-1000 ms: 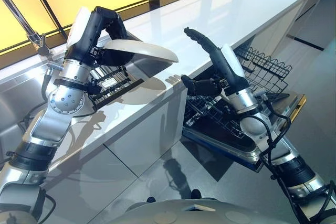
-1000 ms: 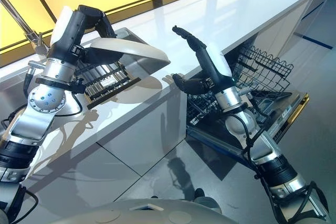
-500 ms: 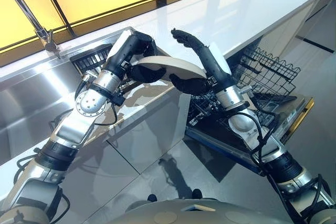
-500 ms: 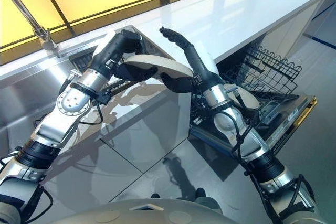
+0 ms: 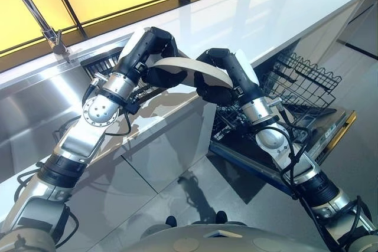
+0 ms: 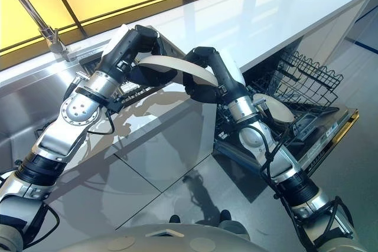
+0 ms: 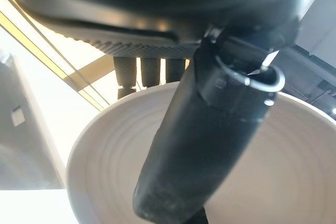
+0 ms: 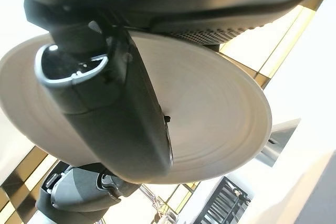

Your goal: Pick up plates and place into dishwasher.

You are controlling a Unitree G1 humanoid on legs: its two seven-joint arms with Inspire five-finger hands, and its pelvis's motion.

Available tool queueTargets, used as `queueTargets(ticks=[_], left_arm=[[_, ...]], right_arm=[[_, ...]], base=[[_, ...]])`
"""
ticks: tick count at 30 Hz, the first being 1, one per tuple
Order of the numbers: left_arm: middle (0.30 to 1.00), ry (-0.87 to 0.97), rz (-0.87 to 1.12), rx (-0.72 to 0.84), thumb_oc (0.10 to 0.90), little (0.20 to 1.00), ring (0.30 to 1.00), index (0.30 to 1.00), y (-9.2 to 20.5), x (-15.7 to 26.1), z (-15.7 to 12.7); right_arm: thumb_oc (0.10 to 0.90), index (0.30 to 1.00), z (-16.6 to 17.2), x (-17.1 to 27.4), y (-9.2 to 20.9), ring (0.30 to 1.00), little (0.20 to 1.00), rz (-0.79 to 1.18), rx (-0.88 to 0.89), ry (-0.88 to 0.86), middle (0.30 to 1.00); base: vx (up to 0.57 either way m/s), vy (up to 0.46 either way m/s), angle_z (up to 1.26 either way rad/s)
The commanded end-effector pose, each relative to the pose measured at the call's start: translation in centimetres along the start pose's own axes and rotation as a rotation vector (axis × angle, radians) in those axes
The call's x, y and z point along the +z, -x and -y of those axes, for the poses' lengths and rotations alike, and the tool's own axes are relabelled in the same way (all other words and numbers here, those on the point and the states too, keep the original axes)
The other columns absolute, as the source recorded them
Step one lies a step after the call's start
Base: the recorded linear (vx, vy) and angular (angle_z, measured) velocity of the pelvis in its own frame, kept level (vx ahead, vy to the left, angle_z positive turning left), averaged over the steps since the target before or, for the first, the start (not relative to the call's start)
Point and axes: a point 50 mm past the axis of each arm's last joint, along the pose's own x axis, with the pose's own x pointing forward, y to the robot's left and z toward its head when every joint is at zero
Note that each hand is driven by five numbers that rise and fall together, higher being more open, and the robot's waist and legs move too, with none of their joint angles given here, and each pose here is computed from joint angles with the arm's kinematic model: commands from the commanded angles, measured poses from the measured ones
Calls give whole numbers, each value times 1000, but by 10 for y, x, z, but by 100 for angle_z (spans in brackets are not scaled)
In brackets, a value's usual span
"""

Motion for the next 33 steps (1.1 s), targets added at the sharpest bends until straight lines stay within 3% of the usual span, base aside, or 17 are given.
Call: queueTargets(ticks=[1, 2, 3, 13, 17, 25, 33], left_arm=[[387, -126, 428, 70, 202, 302, 387, 387, -6, 78, -23], [869, -132, 413, 76, 764, 864, 869, 869, -5, 76, -25], [900, -154, 356, 88, 800, 900, 900, 900, -2, 67, -30], [900, -232, -13, 182, 800, 900, 900, 900, 23, -1, -59], [900, -261, -150, 273, 800, 900, 900, 900, 43, -27, -80], [900, -241, -259, 404, 800, 900, 900, 900, 69, -48, -94], [900, -239, -335, 471, 800, 900, 900, 900, 91, -60, -97]], right_arm=[[100, 300, 41, 36, -17, 300, 200, 221, -206, 76, 300], [100, 300, 44, 34, -16, 300, 200, 216, -223, 88, 300], [100, 300, 55, 31, -14, 300, 200, 208, -271, 110, 300], [100, 300, 123, 16, 0, 300, 200, 204, -682, 237, 300], [100, 300, 151, -4, 16, 300, 200, 103, -818, 316, 300], [100, 300, 168, -53, 63, 300, 200, -223, -930, 311, 300], [100, 300, 141, -90, 113, 300, 200, -497, -954, 235, 300]], base=[[21, -5, 13], [24, -6, 16], [26, -8, 14], [27, -13, 11], [36, -8, 11], [36, 0, 7], [17, -1, 1]])
